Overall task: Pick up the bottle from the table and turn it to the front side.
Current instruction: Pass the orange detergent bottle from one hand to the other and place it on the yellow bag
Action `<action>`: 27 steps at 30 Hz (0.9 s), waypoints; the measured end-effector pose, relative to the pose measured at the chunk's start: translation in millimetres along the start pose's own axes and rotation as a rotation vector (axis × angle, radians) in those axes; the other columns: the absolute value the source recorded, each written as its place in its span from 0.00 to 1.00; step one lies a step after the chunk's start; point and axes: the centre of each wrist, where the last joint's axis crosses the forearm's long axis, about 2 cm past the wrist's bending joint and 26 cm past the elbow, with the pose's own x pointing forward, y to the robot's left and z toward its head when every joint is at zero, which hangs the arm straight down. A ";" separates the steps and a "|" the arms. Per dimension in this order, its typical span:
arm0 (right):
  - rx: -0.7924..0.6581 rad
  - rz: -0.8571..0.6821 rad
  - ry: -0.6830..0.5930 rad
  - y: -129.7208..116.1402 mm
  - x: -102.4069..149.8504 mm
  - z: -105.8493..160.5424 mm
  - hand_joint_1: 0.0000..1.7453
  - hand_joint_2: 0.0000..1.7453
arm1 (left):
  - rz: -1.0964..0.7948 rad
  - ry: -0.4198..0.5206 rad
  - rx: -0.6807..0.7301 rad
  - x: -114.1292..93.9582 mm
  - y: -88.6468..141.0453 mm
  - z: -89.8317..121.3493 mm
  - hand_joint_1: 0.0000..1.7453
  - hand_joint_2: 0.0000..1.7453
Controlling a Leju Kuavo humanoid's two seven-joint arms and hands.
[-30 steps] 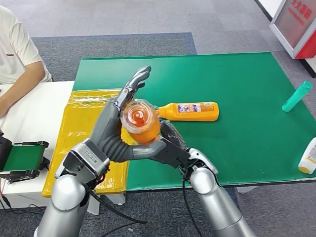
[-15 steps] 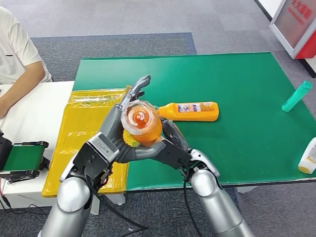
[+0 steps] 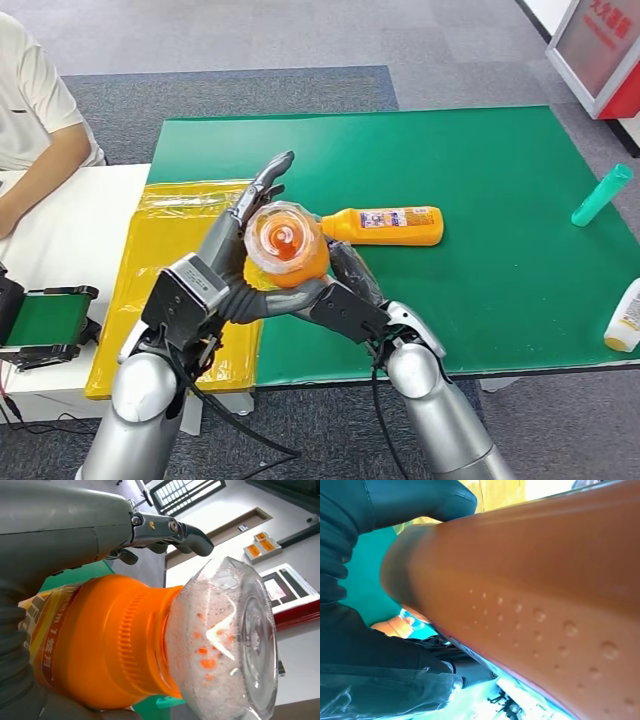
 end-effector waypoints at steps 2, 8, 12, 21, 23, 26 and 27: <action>-0.002 0.000 -0.003 -0.2 0.7 0.2 1.00 1.00 | 0.008 0.006 -0.003 -0.6 -0.2 0.7 0.00 1.00; -0.007 0.002 -0.011 -1.6 2.8 0.4 1.00 1.00 | 0.053 0.033 -0.017 -3.4 -0.4 2.8 0.00 1.00; -0.007 0.005 -0.009 -2.7 2.0 1.6 1.00 1.00 | 0.086 0.056 -0.021 -7.8 -0.3 5.3 0.00 1.00; -0.011 0.005 -0.008 -3.1 2.1 3.5 1.00 1.00 | 0.108 0.072 -0.029 -11.5 -1.4 7.5 0.00 1.00; -0.012 0.006 -0.010 -3.3 2.4 3.6 1.00 1.00 | 0.113 0.074 -0.029 -12.0 -1.5 7.7 0.00 1.00; -0.013 0.006 -0.010 -3.4 2.7 3.9 1.00 1.00 | 0.117 0.076 -0.028 -12.7 -1.5 8.1 0.00 1.00; -0.013 0.007 -0.010 -3.4 2.7 4.0 1.00 1.00 | 0.117 0.077 -0.028 -12.8 -1.5 8.2 0.00 1.00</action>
